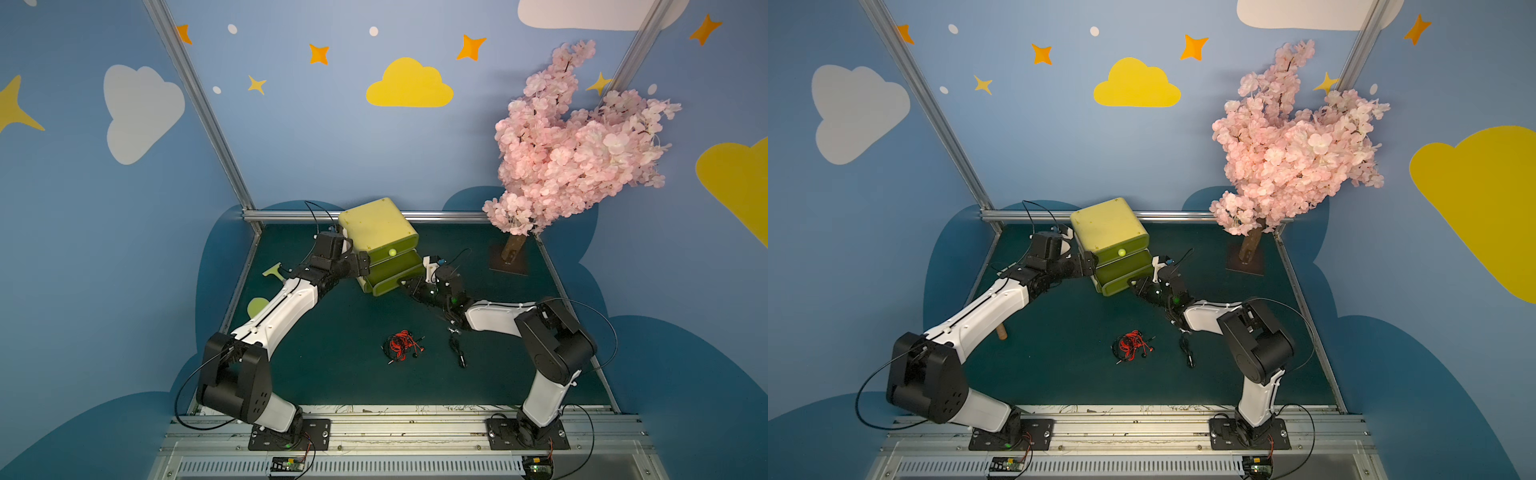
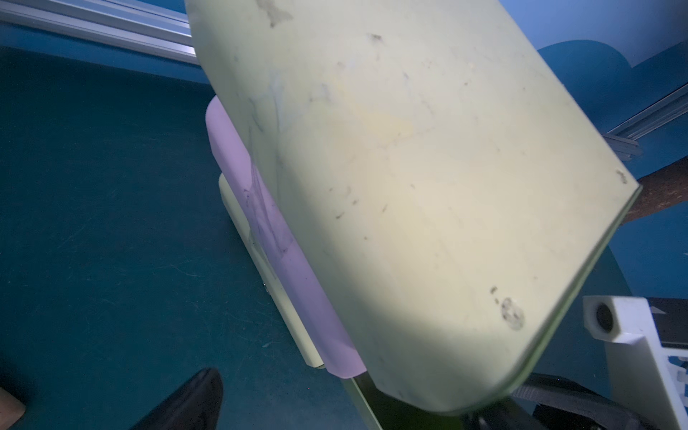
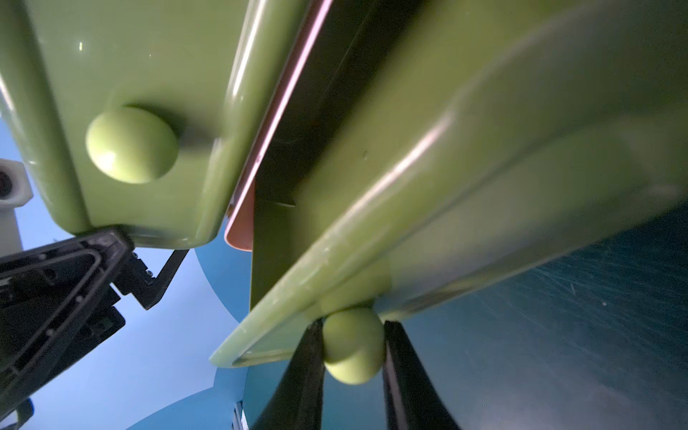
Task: Place the wired earphones into the drawer by color
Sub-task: Open the drawer in the storage box, then pick up the wired earphones from the center of the board.
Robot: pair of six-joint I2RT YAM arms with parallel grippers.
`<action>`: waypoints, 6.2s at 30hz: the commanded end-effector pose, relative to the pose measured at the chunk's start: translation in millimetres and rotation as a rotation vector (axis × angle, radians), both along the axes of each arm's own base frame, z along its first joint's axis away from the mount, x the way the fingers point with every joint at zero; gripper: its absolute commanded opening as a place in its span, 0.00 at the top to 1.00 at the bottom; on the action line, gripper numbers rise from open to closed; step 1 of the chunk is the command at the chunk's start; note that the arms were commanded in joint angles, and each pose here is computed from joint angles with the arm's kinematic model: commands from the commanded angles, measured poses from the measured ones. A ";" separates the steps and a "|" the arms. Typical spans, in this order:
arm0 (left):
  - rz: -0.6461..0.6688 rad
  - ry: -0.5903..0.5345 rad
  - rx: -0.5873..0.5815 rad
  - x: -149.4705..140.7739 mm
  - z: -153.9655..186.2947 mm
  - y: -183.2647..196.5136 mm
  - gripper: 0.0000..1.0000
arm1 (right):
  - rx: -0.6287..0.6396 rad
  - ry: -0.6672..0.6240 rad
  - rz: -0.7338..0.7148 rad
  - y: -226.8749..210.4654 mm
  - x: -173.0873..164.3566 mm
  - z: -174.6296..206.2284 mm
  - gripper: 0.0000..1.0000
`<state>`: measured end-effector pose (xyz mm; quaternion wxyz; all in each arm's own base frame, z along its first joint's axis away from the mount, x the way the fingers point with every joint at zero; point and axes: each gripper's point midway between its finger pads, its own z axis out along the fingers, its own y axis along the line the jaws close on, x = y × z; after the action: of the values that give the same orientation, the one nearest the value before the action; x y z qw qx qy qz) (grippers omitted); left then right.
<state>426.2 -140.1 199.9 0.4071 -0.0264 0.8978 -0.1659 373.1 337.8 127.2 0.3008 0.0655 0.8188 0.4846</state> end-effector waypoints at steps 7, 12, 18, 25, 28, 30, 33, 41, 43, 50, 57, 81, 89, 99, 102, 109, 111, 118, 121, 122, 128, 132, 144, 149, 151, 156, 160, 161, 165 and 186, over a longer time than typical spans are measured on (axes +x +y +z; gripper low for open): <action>0.044 -0.023 0.010 8.4 8.4 7.9 0.00 | -0.020 -0.014 -0.019 -19.7 -11.9 2.4 0.76; 0.045 -0.025 0.010 7.7 9.8 8.3 0.00 | -0.026 -0.008 -0.008 -23.1 -21.4 0.4 0.76; 0.046 -0.023 0.007 7.3 9.4 8.3 0.00 | -0.063 0.003 0.032 -24.7 -32.9 -0.2 0.76; 0.046 -0.018 0.008 5.9 8.3 8.6 0.00 | -0.079 0.003 0.043 -25.9 -35.0 -1.5 0.74; 0.045 -0.016 0.003 4.7 8.5 8.1 0.00 | -0.077 0.005 0.048 -24.8 -34.2 -1.6 0.72; 0.044 -0.015 0.000 3.5 9.5 8.1 0.00 | -0.075 0.006 0.048 -25.0 -33.3 -1.3 0.67; 0.040 -0.015 -0.011 0.6 11.8 7.6 0.00 | -0.076 0.006 0.047 -26.6 -32.6 -1.1 0.56; 0.041 -0.024 -0.057 -17.0 23.2 9.0 0.00 | -0.125 0.001 0.032 -41.6 -35.6 1.0 0.28; 0.034 -0.018 -0.070 -25.0 24.1 8.3 0.00 | -0.140 -0.002 0.031 -46.6 -38.6 1.8 0.23; 0.019 0.014 -0.116 -64.4 23.9 12.4 0.00 | -0.232 0.006 0.058 -66.5 -57.1 0.7 0.04; -0.048 0.079 -0.182 -121.7 15.6 9.7 0.00 | -0.377 0.022 0.069 -100.8 -82.4 -1.1 0.02; -0.171 0.442 -0.043 -210.9 -105.7 -62.6 0.13 | -0.628 -0.011 -0.112 -188.4 -110.0 -7.2 0.02; -0.210 0.485 -0.023 -206.2 -130.5 -88.8 0.27 | -0.594 -0.058 -0.174 -199.8 -111.7 1.6 0.02; -0.209 0.530 0.069 -205.6 -156.5 -99.2 0.37 | -0.558 -0.158 -0.232 -212.6 -116.7 9.7 0.02; -0.207 0.527 0.077 -203.9 -158.4 -100.3 0.38 | -0.553 -0.173 -0.245 -215.6 -118.3 11.1 0.02; -0.198 0.537 0.091 -202.9 -165.3 -100.8 0.47 | -0.547 -0.178 -0.252 -217.6 -119.8 10.9 0.02; -0.200 0.540 0.091 -203.7 -166.7 -102.3 0.50 | -0.546 -0.177 -0.249 -217.1 -119.8 10.7 0.02; -0.199 0.537 0.083 -203.3 -168.8 -105.2 0.52 | -0.549 -0.176 -0.245 -217.3 -120.1 9.5 0.02; -0.204 0.543 0.081 -203.3 -171.4 -107.1 0.57 | -0.547 -0.177 -0.245 -217.2 -120.1 9.8 0.02; -0.204 0.544 0.080 -203.0 -171.8 -107.9 0.57 | -0.546 -0.179 -0.245 -217.1 -120.2 10.1 0.02; -0.214 0.557 0.075 -205.0 -176.8 -112.7 0.66 | -0.549 -0.173 -0.244 -217.6 -120.6 7.6 0.02; -0.218 0.554 0.069 -205.3 -175.6 -115.3 0.73 | -0.550 -0.172 -0.245 -218.0 -120.5 7.2 0.02; -0.207 0.543 0.062 -207.2 -169.3 -114.4 0.81 | -0.548 -0.171 -0.240 -217.0 -119.8 5.5 0.02; -0.204 0.529 0.060 -207.4 -162.6 -112.6 0.85 | -0.546 -0.175 -0.241 -216.9 -119.2 7.0 0.02; -0.205 0.523 0.057 -208.2 -159.8 -112.0 0.86 | -0.544 -0.176 -0.242 -217.0 -119.1 7.8 0.02; -0.205 0.500 0.050 -209.1 -148.4 -109.4 0.86 | -0.545 -0.174 -0.240 -217.1 -119.4 7.0 0.02; -0.206 0.468 0.034 -209.5 -134.7 -106.8 0.86 | -0.543 -0.174 -0.242 -217.5 -119.6 6.9 0.02; -0.207 0.455 0.028 -209.2 -129.6 -106.1 0.87 | -0.543 -0.172 -0.244 -217.8 -119.6 6.8 0.02; -0.203 0.401 0.003 -208.0 -109.9 -101.9 0.88 | -0.537 -0.173 -0.246 -217.7 -119.7 7.9 0.02; -0.217 0.145 -0.058 -192.8 -16.8 -90.6 0.88 | -0.522 -0.181 -0.251 -217.7 -120.9 12.1 0.02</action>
<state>227.4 -231.8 166.9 0.2983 0.0376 0.9240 -0.2364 251.6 120.9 137.2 0.4299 0.0403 0.8757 0.2164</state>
